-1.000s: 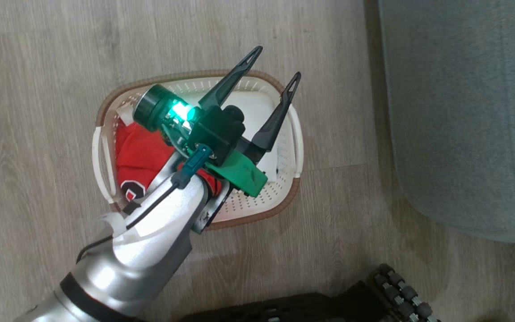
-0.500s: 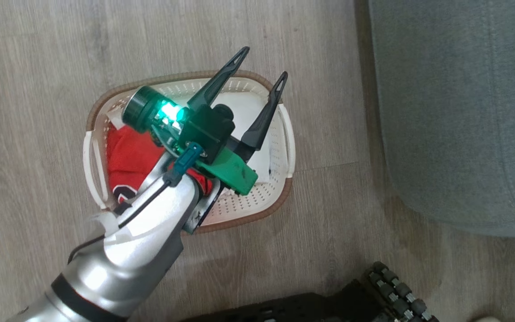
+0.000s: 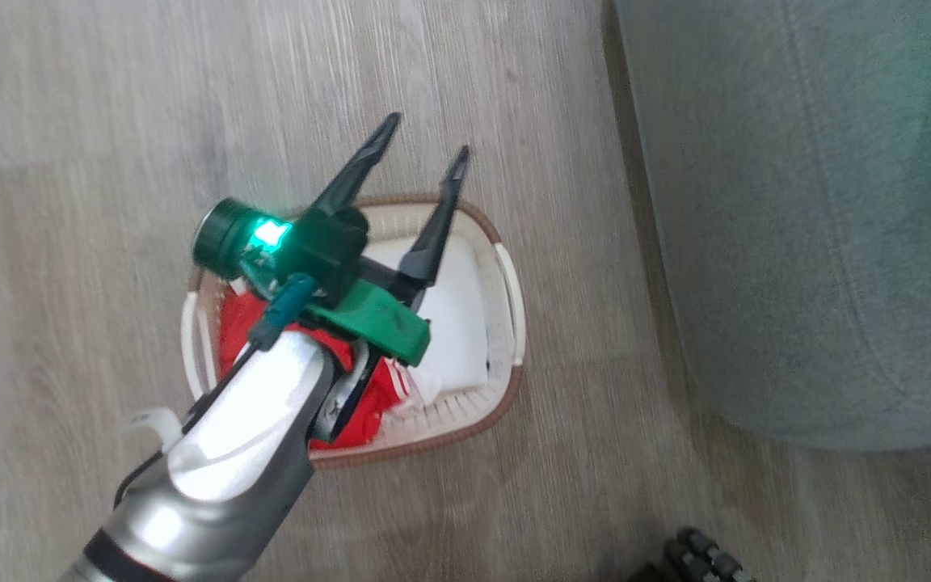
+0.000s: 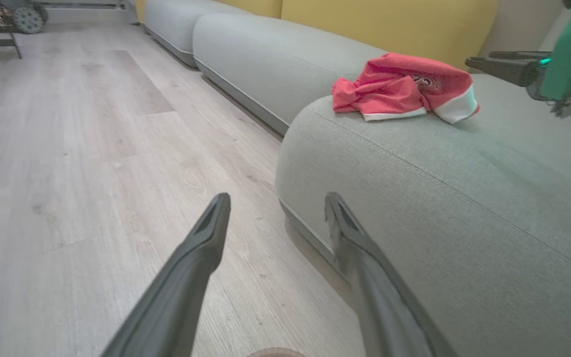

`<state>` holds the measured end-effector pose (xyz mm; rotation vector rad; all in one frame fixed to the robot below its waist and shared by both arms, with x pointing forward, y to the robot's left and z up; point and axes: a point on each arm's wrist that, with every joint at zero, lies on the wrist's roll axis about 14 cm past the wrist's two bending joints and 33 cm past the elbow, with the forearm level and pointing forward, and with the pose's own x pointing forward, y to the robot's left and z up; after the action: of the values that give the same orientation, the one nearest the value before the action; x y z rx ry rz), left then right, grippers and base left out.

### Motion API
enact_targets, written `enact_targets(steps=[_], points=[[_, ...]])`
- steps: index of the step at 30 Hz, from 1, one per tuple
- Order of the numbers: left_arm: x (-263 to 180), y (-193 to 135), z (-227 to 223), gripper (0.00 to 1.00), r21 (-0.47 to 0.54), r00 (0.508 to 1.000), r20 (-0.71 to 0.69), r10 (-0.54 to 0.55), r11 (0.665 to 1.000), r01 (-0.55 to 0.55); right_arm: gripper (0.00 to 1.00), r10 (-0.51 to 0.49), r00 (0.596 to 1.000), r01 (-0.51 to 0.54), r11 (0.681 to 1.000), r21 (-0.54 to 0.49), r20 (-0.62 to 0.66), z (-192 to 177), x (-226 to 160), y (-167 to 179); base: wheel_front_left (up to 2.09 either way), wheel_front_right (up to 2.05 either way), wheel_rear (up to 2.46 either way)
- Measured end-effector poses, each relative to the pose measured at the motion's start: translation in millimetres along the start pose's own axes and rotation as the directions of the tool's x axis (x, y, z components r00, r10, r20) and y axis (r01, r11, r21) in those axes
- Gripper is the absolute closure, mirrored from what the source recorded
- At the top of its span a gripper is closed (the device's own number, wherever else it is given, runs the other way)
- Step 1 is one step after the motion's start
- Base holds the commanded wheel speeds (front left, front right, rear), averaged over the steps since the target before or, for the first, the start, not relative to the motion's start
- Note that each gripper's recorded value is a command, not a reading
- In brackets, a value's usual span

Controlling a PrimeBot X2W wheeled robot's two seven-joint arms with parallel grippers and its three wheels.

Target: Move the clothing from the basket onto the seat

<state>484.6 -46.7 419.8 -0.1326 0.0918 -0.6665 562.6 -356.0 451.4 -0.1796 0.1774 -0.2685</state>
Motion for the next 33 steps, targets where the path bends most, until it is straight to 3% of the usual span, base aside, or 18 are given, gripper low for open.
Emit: enact_targets(steps=[11, 20, 28, 31, 33], points=[[-66.1, 38.1, 47.5, 0.0, -0.001, 0.965, 0.053, 0.258, 0.966, -0.258, 0.0, 0.164, 0.979, -0.179, 0.977, 0.12, 0.124, 45.6, -63.9, 59.7, 0.0, 0.0, 0.0], [-159.6, 64.1, 63.7, 0.0, -0.01, 0.871, 0.086, 0.484, 0.874, -0.485, 0.0, 0.286, 0.929, -0.333, 0.923, 0.194, 0.236, 70.2, -134.5, 116.1, 0.0, 0.0, 0.0], [-231.3, 71.6, 62.3, 0.0, -0.029, 0.785, 0.098, 0.612, 0.79, -0.613, 0.0, 0.285, 0.91, -0.358, 0.906, 0.224, 0.3, 70.8, -189.9, 121.4, 0.0, 0.0, 0.0], [-244.8, 70.1, 60.8, 0.0, -0.033, 0.77, 0.099, 0.63, 0.776, -0.63, 0.0, 0.282, 0.909, -0.355, 0.909, 0.217, 0.307, 67.8, -201.6, 118.1, 0.0, 0.0, 0.0], [-257.8, 67.4, 58.9, 0.0, -0.041, 0.758, 0.101, 0.644, 0.764, -0.644, 0.0, 0.292, 0.907, -0.372, 0.893, 0.252, 0.304, 59.4, -217.7, 120.2, 0.0, 0.0, 0.0]])
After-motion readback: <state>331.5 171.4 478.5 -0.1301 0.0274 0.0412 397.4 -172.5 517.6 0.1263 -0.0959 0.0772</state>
